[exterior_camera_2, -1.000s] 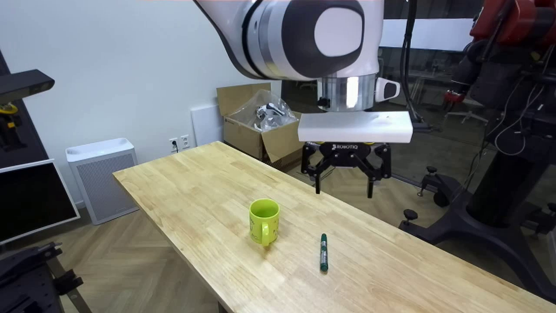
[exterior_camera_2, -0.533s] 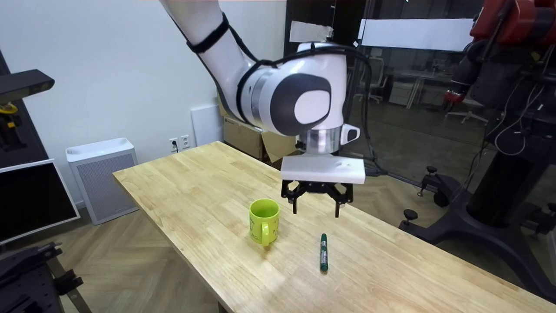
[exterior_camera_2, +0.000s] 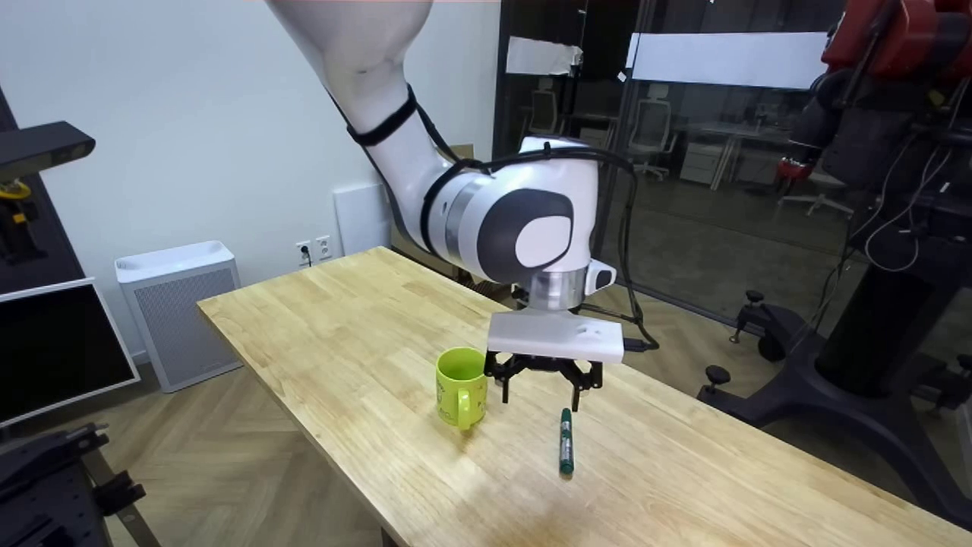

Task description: Put the marker in the yellow mug cup

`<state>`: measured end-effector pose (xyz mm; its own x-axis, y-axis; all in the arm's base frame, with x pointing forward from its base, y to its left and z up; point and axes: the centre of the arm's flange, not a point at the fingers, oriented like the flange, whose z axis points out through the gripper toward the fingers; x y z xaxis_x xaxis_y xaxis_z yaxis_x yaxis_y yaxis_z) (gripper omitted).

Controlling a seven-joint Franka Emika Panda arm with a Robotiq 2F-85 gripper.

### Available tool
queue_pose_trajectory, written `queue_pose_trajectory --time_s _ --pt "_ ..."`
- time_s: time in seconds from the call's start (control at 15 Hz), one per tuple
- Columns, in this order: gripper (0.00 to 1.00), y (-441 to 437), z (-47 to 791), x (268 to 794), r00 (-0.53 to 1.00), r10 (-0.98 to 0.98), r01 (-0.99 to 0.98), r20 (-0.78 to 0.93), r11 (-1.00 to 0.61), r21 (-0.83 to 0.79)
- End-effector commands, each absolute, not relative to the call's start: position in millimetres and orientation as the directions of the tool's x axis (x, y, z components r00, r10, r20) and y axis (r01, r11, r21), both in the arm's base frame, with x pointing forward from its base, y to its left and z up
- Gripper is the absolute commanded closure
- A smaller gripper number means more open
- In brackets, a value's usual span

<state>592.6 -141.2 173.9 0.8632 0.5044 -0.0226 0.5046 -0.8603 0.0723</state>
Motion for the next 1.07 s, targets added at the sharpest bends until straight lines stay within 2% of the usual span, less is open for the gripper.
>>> queue_pose_trajectory --time_s 0.0,0.6,1.0 --pt "0.0 -148.3 167.2 600.8 0.862 0.506 0.508 -0.037 -0.859 0.069" --pt "0.0 -197.4 139.3 632.6 0.867 0.489 0.494 -0.098 -0.869 0.033" --pt "0.0 -199.7 114.4 656.1 0.85 0.503 0.511 -0.158 -0.859 0.012"
